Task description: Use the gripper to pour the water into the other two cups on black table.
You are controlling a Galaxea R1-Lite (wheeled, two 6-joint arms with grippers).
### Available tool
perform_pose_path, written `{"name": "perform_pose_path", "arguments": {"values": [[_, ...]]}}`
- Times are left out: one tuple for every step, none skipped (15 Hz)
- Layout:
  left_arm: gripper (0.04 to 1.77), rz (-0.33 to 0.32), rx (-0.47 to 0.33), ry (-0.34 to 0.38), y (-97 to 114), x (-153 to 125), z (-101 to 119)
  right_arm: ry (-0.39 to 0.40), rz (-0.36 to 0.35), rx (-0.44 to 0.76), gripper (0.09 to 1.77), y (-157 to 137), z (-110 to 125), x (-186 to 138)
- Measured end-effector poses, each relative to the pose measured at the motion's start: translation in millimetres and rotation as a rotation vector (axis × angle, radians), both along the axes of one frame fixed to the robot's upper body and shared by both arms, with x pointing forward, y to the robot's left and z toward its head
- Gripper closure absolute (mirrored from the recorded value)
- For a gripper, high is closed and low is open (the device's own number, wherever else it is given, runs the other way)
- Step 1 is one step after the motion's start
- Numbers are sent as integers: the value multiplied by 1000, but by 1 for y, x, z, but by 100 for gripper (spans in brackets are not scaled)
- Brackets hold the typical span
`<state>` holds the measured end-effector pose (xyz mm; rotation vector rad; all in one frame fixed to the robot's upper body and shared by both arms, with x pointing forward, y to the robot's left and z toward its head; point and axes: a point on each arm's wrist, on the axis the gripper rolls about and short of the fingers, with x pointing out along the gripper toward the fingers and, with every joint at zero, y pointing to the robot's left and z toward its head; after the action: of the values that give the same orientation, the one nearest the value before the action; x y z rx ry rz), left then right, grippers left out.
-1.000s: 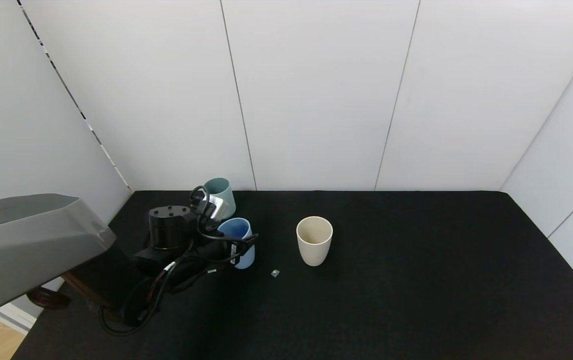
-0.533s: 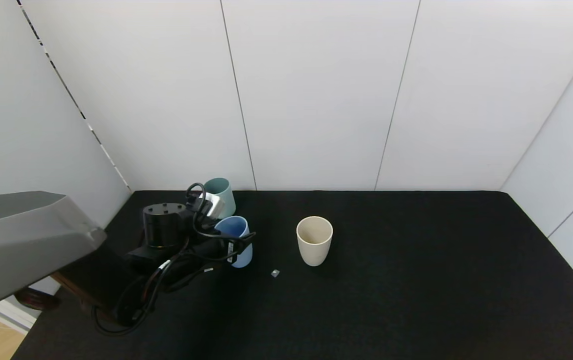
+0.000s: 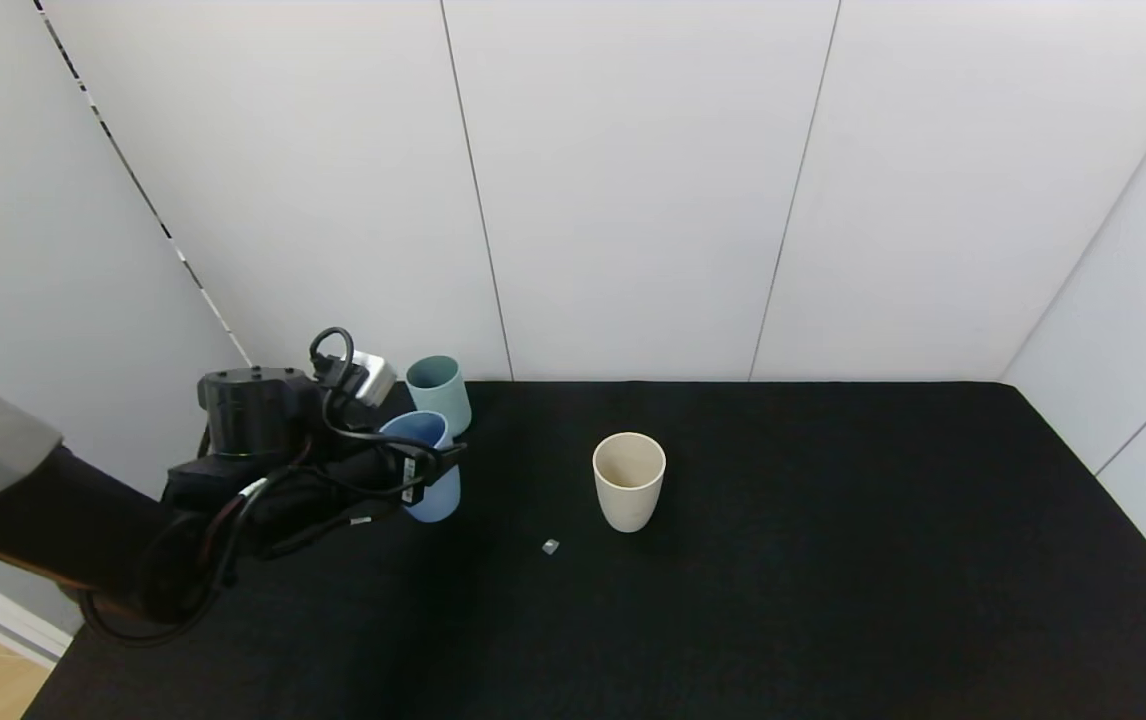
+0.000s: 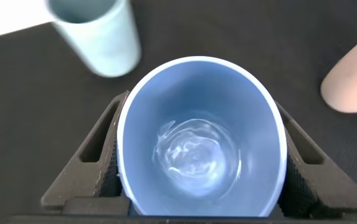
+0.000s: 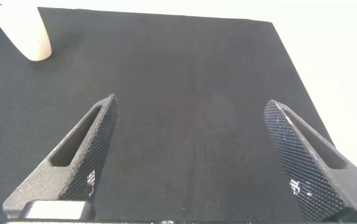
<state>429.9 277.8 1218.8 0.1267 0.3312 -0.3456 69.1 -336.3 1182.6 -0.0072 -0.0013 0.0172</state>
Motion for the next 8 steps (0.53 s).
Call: {"name": "perform_pose_path", "arguments": {"values": [[50, 13, 21, 2, 8, -2, 8, 0, 0, 0, 15, 0, 0, 0], [51, 28, 40, -7, 15, -2, 17, 0, 0, 0, 15, 0, 0, 0], [51, 40, 59, -11, 22, -2, 26, 0, 0, 0, 15, 0, 0, 0], [51, 49, 77, -11, 28, -3, 33, 0, 0, 0, 15, 0, 0, 0], [51, 56, 96, -17, 32, -2, 41, 0, 0, 0, 15, 0, 0, 0], [51, 61, 115, -25, 36, 0, 50, 0, 0, 0, 15, 0, 0, 0], [51, 64, 135, -34, 40, 2, 58, 0, 0, 0, 15, 0, 0, 0], [51, 68, 153, -36, 43, 5, 65, 0, 0, 0, 15, 0, 0, 0]]}}
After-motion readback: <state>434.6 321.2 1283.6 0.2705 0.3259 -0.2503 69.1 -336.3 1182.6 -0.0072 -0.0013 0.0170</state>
